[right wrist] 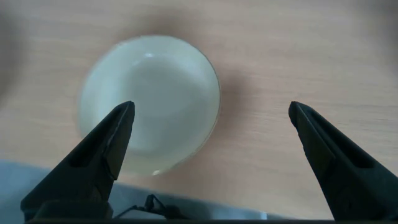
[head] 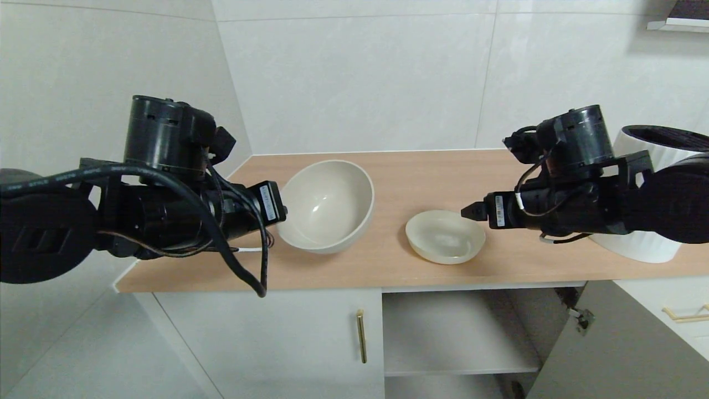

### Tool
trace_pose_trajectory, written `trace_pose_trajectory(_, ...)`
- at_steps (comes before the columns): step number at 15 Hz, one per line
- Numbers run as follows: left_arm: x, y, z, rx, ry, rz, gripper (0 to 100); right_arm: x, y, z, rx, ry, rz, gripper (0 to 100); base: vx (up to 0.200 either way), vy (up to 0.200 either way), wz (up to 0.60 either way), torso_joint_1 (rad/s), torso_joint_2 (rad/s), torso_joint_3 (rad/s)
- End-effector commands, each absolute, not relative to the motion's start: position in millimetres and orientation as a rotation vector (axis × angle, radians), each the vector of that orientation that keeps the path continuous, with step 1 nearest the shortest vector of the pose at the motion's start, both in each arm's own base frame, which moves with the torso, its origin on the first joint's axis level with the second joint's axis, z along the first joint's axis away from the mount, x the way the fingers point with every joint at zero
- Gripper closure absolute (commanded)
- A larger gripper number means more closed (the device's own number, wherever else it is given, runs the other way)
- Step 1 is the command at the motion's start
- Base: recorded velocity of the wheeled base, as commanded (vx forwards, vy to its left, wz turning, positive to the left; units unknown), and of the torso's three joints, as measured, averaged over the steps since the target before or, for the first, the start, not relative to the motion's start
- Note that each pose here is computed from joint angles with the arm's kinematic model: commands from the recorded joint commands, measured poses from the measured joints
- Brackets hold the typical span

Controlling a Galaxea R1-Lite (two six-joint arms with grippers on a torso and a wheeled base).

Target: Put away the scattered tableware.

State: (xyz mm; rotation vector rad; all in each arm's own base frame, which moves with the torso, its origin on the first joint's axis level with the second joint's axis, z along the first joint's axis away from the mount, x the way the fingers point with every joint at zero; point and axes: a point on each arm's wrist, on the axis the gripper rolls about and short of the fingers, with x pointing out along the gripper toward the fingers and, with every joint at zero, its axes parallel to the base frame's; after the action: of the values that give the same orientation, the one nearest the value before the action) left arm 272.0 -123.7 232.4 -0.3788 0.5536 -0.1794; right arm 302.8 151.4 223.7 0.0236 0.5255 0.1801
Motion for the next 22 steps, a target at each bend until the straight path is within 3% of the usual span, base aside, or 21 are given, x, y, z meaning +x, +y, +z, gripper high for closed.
trace_pose_trajectory(1, 267.8, -121.9, 237.8, -0.386, 0.538, -0.188, 100, 327.9, 153.4, 195.3, 0.002, 0.594, 0.139, 0, 0.0, 0.0, 0.0, 0.0, 0.0, 0.0)
trace_pose_trajectory(7, 267.4, -121.8, 238.2, -0.386, 0.537, -0.188, 100, 344.7, 154.5, 176.1, -0.006, 0.634, 0.117, 0, 0.0, 0.0, 0.0, 0.0, 0.0, 0.0)
trace_pose_trajectory(8, 267.4, -121.8, 238.2, -0.386, 0.537, -0.188, 100, 344.4, 154.4, 176.7, -0.005, 0.633, 0.119, 100, 0.0, 0.0, 0.0, 0.0, 0.0, 0.0)
trace_pose_trajectory(14, 264.8, -120.5, 241.8, -0.392, 0.526, -0.191, 100, 340.8, 154.2, 187.6, 0.05, 0.609, 0.119, 100, 0.0, 0.0, 0.0, 0.0, 0.0, 0.0)
trace_pose_trajectory(19, 242.7, -110.7, 249.5, -0.407, 0.482, -0.222, 100, 285.6, 134.4, 247.4, 0.168, 0.58, 0.322, 100, 0.0, 0.0, 0.0, 0.0, 0.0, 0.0)
trace_pose_trajectory(22, 208.0, -96.2, 251.5, -0.37, 0.447, -0.312, 100, 250.8, 119.3, 249.4, 0.168, 0.647, 0.38, 100, 0.0, 0.0, 0.0, 0.0, 0.0, 0.0)
